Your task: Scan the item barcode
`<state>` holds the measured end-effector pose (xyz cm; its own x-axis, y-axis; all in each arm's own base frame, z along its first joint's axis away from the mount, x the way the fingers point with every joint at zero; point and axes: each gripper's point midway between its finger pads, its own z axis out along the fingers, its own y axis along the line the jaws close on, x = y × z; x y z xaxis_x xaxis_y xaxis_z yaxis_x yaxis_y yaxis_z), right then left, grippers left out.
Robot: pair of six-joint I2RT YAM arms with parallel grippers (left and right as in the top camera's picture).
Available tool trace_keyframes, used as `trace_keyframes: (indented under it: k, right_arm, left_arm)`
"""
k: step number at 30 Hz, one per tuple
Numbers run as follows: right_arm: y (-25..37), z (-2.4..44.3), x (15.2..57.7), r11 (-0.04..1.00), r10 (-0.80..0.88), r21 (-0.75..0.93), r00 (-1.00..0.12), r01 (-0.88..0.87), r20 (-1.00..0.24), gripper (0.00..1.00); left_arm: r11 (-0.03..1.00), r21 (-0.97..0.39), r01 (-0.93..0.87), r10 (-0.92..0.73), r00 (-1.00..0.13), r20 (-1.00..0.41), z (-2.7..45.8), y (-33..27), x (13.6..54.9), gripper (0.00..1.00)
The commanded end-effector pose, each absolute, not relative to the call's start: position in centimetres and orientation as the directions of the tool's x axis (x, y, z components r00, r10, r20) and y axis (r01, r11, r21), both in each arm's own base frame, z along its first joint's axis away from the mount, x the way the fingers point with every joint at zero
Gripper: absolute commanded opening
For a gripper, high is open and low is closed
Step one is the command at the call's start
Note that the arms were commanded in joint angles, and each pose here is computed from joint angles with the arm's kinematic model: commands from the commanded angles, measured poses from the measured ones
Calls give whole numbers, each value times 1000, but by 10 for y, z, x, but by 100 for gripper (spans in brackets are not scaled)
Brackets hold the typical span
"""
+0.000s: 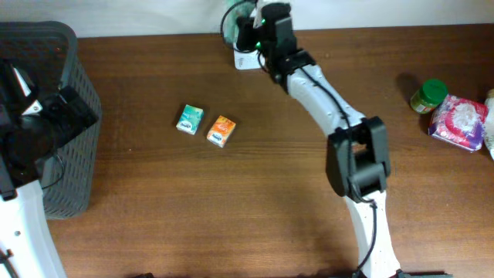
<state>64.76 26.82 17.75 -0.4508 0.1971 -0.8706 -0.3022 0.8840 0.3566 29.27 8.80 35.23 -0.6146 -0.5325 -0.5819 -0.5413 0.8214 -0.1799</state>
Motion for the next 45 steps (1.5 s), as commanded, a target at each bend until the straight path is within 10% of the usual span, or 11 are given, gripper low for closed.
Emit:
trace_keyframes:
  k: [1, 17, 23, 29, 34, 35, 36, 41, 45]
  right_arm:
    - [242, 162, 663, 931, 216, 315, -415, -187, -884, 4]
    - [145, 232, 656, 963, 248, 271, -393, -3, -885, 4]
    - [-66, 148, 548, 896, 370, -6, -754, 444, -543, 4]
    - [-142, 70, 465, 896, 360, -180, -901, 406, -241, 5]
    - [-196, 74, 424, 814, 418, -359, -890, 457, -184, 19]
    - [-197, 76, 421, 813, 422, -360, -889, 457, -177, 47]
    - [-195, 81, 421, 816, 418, -356, -890, 456, -183, 95]
    - [-153, 134, 444, 862, 342, -274, -887, 427, -310, 99]
    - [-15, 185, 469, 964, 236, 205, -903, 170, -359, 99]
  left_arm:
    - [813, -176, -555, -540, -605, -586, 353, 91, 291, 99]
    - [813, -176, -555, -540, -604, -586, 353, 92, 291, 99]
    - [813, -176, -556, -540, -604, -586, 353, 92, 291, 99]
    - [813, -176, -555, -540, -605, -586, 353, 91, 291, 99]
    - [813, -176, -555, -540, -605, -586, 353, 91, 291, 99]
    - [813, -176, -555, -540, -605, -586, 353, 91, 291, 99]
    - [813, -176, -555, -540, -604, -586, 353, 91, 291, 99]
    - [813, -176, -555, -540, -604, -586, 353, 92, 291, 99]
    - [813, -176, -555, -540, -605, -586, 353, 91, 291, 99]
